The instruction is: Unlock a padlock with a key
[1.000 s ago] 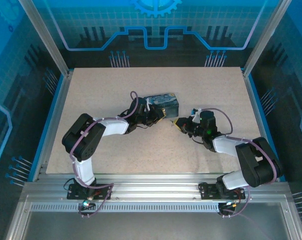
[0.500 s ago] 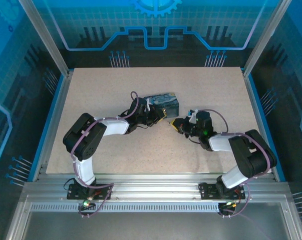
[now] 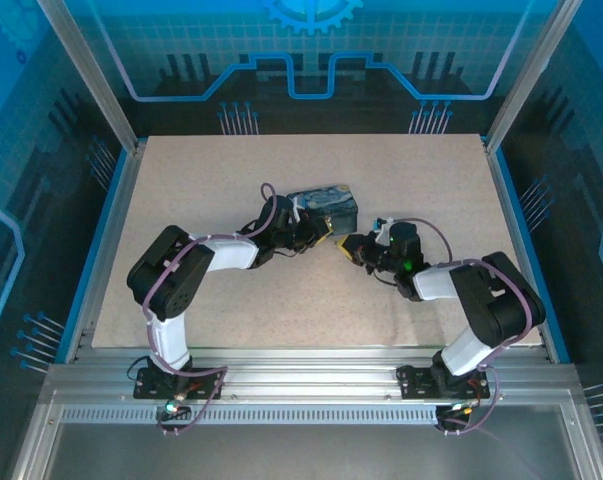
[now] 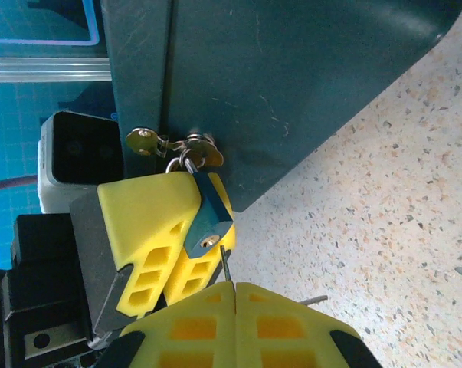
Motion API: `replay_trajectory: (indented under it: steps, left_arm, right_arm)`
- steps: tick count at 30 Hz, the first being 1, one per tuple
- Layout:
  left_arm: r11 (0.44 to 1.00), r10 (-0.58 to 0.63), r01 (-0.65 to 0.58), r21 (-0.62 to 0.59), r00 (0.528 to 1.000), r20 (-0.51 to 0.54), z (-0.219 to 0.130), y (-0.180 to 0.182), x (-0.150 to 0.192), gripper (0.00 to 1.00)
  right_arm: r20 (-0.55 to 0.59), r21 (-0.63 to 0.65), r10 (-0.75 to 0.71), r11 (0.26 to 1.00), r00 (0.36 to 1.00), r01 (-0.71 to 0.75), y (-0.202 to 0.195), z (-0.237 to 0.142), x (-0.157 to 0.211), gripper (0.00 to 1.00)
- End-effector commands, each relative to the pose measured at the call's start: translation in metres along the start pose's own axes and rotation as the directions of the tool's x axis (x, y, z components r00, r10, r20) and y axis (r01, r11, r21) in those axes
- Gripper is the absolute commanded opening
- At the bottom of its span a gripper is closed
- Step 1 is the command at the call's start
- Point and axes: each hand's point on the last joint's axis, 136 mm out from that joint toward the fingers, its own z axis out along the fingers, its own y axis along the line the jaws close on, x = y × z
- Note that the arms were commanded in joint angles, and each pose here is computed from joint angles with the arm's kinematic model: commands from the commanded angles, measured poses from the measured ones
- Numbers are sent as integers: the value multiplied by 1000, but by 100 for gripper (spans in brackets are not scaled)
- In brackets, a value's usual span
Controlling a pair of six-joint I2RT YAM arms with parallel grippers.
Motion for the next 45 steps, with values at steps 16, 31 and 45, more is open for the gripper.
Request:
replay_trajectory:
  steps: [16, 31, 45]
  left_arm:
    - [998, -19, 19, 52, 1000, -9, 2, -2, 0, 0]
    - [996, -37, 38, 85, 999, -5, 3, -5, -1, 0]
    - [994, -39, 39, 104, 999, 1, 2, -9, -2, 0]
  right_arm:
    - [40, -51, 4, 999, 999, -2, 14, 5, -9, 0]
    - [39, -50, 13, 999, 999, -11, 12, 9, -5, 0]
    - [53, -88, 135, 988, 989, -130, 5, 16, -4, 0]
